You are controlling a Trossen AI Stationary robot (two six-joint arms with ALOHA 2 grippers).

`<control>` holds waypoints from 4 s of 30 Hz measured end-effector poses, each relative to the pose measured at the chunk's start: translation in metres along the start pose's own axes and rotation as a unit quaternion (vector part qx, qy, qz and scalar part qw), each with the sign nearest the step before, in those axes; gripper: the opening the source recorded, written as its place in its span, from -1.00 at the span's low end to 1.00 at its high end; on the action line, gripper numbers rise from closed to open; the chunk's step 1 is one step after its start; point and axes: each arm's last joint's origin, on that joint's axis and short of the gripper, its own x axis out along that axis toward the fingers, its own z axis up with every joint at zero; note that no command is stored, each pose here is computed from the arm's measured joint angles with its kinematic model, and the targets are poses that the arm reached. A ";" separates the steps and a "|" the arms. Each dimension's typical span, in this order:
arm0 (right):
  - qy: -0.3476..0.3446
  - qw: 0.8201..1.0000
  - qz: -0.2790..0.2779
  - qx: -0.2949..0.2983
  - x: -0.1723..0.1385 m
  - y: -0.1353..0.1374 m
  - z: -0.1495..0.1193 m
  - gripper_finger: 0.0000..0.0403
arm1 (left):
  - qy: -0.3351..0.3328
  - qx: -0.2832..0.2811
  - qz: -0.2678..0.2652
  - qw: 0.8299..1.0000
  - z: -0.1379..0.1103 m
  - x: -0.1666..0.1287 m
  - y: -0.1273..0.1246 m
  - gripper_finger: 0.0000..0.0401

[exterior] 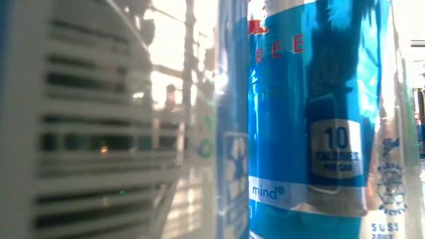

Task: Sort soda cans
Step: Put the top center green soda can into the top right transparent bin

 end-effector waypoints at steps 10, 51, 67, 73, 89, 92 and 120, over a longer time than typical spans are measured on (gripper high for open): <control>0.103 0.992 -0.031 0.066 0.048 -0.023 0.004 0.36 | 0.002 0.009 -0.007 1.000 0.000 0.000 0.000 -0.95; 0.119 0.942 -0.100 -0.298 0.080 0.004 0.034 0.55 | 0.003 0.010 -0.008 1.000 0.000 0.000 0.000 -0.95; 0.166 0.954 -0.137 -0.209 0.092 -0.012 0.024 0.55 | 0.003 0.008 -0.009 1.000 0.000 0.000 -0.001 -0.95; 0.181 0.961 -0.134 -0.157 0.098 -0.022 0.027 0.55 | 0.003 0.009 -0.009 1.000 0.000 0.000 0.000 -0.95; 0.132 0.966 -0.143 -0.173 0.096 -0.015 0.033 0.55 | 0.003 0.009 -0.008 1.000 0.000 0.000 0.000 -0.95; 0.107 0.971 -0.133 -0.169 0.086 -0.010 0.038 0.55 | 0.003 0.009 -0.008 1.000 0.000 0.000 0.000 -0.95; 0.218 0.973 -0.058 0.048 0.096 -0.013 0.026 0.76 | 0.003 0.012 -0.009 1.000 0.000 0.000 0.000 -0.95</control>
